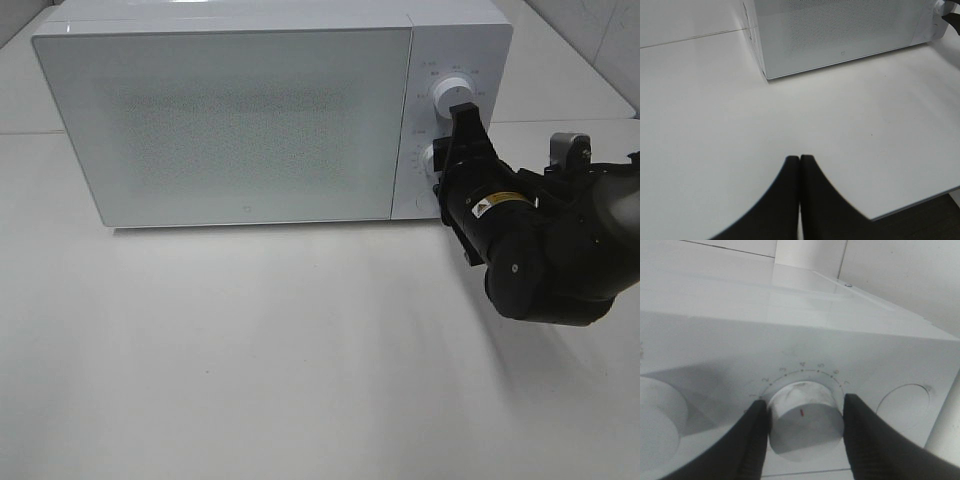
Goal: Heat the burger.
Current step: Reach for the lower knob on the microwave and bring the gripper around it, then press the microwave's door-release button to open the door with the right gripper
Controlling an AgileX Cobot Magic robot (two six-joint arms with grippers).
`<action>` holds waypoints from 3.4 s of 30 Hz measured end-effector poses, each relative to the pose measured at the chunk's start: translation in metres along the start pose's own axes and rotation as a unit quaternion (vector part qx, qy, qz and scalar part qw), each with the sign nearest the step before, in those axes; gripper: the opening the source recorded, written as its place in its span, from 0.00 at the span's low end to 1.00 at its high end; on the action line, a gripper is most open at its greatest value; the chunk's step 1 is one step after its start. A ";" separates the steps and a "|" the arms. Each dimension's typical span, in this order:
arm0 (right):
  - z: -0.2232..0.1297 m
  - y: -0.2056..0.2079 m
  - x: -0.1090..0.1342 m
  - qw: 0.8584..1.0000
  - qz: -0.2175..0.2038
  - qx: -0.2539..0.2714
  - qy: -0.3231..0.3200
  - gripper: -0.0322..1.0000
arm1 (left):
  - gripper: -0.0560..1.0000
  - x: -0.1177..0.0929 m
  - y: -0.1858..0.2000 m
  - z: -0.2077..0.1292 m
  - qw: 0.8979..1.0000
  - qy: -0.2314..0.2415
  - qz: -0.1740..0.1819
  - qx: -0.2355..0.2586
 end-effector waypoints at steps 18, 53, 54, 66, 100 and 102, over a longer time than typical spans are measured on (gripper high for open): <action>0.000 0.000 0.000 0.999 0.000 0.000 -0.042 0.44 | 0.05 0.000 0.000 0.000 1.000 0.000 0.000 0.000; -0.036 0.051 0.038 0.882 0.021 0.195 0.429 0.67 | 0.05 0.000 0.000 0.000 1.000 0.000 0.000 0.000; -0.036 0.051 0.038 0.882 0.021 0.195 0.429 0.67 | 0.05 0.000 0.000 0.000 1.000 0.000 0.000 0.000; -0.036 0.071 0.025 0.693 -0.100 0.329 0.634 0.61 | 0.05 0.000 0.000 0.000 1.000 0.000 0.000 0.000; 0.070 0.071 0.066 0.648 -0.441 0.339 0.520 0.61 | 0.05 0.000 0.000 0.000 1.000 0.000 0.000 0.000; 0.078 0.079 0.075 0.656 -0.449 0.317 0.518 0.61 | 0.05 0.000 0.000 0.000 1.000 0.000 0.000 0.000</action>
Point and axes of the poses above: a point on each arm's last joint axis where the gripper is mounted, y pointing back along that axis away from the gripper, x along the wrist's bending axis when the last joint is at zero, z = x × y, the point moved 5 cm from there along -y, pointing out along that axis toward the gripper, and after that the axes turned 13 degrees about -y, right-handed, at the moved point
